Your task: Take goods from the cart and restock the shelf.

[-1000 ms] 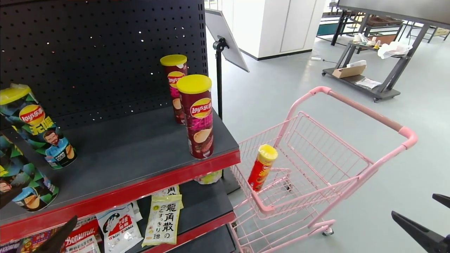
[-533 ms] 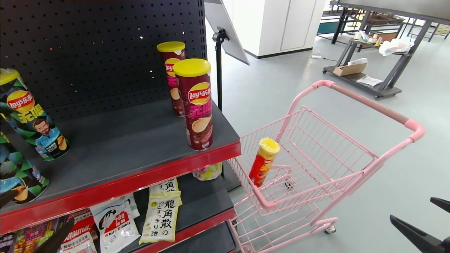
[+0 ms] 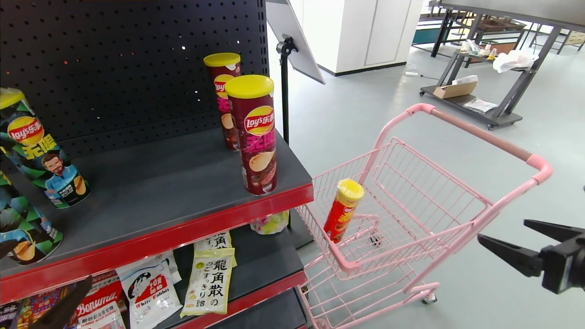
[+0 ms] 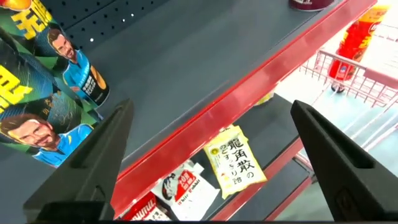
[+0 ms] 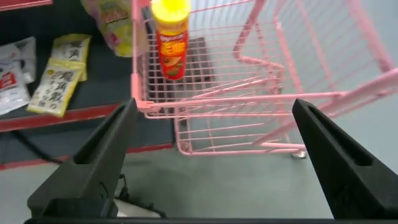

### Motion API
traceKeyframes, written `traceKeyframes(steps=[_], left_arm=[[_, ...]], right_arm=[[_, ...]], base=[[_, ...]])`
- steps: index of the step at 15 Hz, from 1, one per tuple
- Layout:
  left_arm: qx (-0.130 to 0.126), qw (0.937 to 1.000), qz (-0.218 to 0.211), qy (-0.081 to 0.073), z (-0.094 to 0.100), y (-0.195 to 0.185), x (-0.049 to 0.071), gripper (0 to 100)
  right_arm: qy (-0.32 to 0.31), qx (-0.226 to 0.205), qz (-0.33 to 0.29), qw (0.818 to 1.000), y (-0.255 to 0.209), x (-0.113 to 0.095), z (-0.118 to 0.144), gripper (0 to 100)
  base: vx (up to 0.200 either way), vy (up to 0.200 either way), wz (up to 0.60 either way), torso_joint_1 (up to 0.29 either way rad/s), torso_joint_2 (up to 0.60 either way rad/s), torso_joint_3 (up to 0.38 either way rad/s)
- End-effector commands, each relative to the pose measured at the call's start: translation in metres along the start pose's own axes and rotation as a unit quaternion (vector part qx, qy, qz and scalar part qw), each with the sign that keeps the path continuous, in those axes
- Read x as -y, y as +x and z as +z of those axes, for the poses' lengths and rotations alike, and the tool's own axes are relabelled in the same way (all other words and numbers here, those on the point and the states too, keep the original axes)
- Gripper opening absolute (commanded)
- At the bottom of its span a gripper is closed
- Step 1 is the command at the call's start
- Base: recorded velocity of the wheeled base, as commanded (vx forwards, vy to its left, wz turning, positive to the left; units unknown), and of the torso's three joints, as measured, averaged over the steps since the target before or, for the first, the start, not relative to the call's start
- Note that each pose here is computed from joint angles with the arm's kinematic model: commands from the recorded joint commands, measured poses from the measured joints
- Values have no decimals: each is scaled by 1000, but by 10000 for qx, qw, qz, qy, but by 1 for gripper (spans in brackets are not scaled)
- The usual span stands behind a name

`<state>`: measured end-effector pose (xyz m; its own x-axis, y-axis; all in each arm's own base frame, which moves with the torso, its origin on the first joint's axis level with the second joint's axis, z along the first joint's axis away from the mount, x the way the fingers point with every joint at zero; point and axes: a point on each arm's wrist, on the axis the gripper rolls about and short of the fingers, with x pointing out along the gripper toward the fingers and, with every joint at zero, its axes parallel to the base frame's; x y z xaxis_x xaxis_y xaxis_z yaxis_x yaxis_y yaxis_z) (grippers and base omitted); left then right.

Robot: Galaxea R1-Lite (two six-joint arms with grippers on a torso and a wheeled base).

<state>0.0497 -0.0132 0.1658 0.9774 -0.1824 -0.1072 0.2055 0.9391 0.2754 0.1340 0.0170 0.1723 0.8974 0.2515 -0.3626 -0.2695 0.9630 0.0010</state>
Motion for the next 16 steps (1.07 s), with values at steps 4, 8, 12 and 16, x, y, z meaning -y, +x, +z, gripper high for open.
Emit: traceKeyframes(steps=[4, 8, 12, 16], left_arm=[[158, 9998, 73, -29, 15, 2, -4, 100], [201, 9997, 117, -36, 10, -3, -3, 100], [16, 10000, 74, -11, 5, -3, -2, 100], [-72, 10000, 50, 1, 3, -2, -2, 100]], right_arm=[[42, -833, 727, 9939, 112, 3, -7, 100], [-70, -683, 1012, 9925, 162, -11, -17, 100], [32, -748, 1357, 9879, 203, -34, -16, 100], [29, -876, 1444, 9856, 236, -41, -25, 100]], base=[[0, 0, 0, 0, 0, 0], [0, 0, 0, 0, 0, 0], [0, 0, 0, 0, 0, 0], [0, 0, 0, 0, 0, 0]])
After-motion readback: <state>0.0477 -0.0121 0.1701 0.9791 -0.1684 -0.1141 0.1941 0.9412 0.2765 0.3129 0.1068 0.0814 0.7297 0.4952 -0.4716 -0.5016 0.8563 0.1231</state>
